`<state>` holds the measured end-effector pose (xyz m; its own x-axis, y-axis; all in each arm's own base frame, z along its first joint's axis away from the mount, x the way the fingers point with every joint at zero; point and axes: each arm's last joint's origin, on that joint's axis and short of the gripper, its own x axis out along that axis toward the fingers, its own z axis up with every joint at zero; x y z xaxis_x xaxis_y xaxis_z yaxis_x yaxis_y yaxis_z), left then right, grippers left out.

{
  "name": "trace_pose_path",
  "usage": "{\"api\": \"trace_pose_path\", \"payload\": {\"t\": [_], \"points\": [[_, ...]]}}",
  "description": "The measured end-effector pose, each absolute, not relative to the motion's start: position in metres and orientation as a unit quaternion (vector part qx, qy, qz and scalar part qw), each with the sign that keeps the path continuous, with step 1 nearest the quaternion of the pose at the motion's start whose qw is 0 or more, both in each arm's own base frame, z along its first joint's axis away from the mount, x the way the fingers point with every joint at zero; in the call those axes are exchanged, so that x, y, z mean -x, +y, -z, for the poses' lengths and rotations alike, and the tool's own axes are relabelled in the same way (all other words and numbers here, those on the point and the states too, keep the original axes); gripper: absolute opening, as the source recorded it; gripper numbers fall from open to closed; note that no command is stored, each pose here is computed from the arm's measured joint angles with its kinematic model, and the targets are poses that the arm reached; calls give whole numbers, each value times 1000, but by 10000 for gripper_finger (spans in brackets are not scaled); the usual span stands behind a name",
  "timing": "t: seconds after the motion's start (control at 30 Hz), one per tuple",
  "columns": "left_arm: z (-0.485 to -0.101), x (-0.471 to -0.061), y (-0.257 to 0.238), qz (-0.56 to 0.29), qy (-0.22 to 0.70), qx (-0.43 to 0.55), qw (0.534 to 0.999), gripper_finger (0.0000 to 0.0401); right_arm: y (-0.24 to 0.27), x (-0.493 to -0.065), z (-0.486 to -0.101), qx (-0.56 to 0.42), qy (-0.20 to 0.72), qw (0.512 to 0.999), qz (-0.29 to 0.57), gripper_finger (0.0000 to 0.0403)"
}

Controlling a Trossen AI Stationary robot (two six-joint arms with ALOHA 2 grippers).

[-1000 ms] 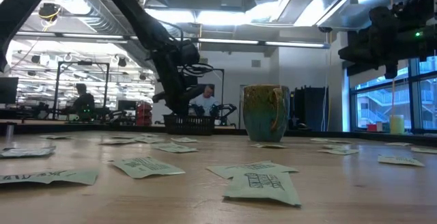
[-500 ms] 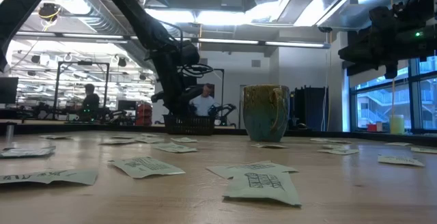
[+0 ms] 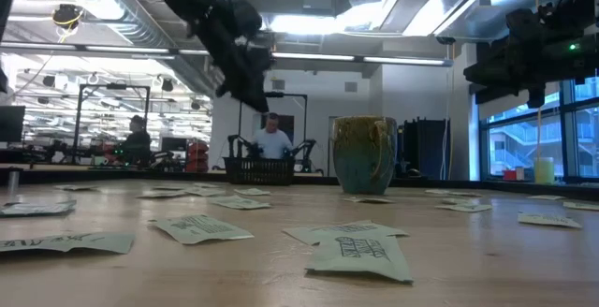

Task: Pick and place Stevia / Truvia into bins
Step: Put the stevia packet into the black container

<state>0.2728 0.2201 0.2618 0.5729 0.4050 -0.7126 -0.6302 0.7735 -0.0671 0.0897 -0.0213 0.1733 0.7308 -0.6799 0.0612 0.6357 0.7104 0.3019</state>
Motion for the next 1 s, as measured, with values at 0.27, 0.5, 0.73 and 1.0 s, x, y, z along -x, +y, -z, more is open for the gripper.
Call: {"api": "trace_pose_path", "payload": {"t": [0.27,0.5,0.73,1.0], "points": [[-285,-257,175,-145,426,79,889,50,-21,-90,-173,-131,-84,921,357,71],[-272,-258,140,-8,507,-42,861,62,-21,-90,-173,-131,-84,921,357,71],[-239,-259,116,35,552,-100,827,94,-21,-90,-173,-131,-83,921,357,71],[-209,-258,116,-66,555,-129,819,124,-21,-90,-173,-131,-83,921,357,71]]}}
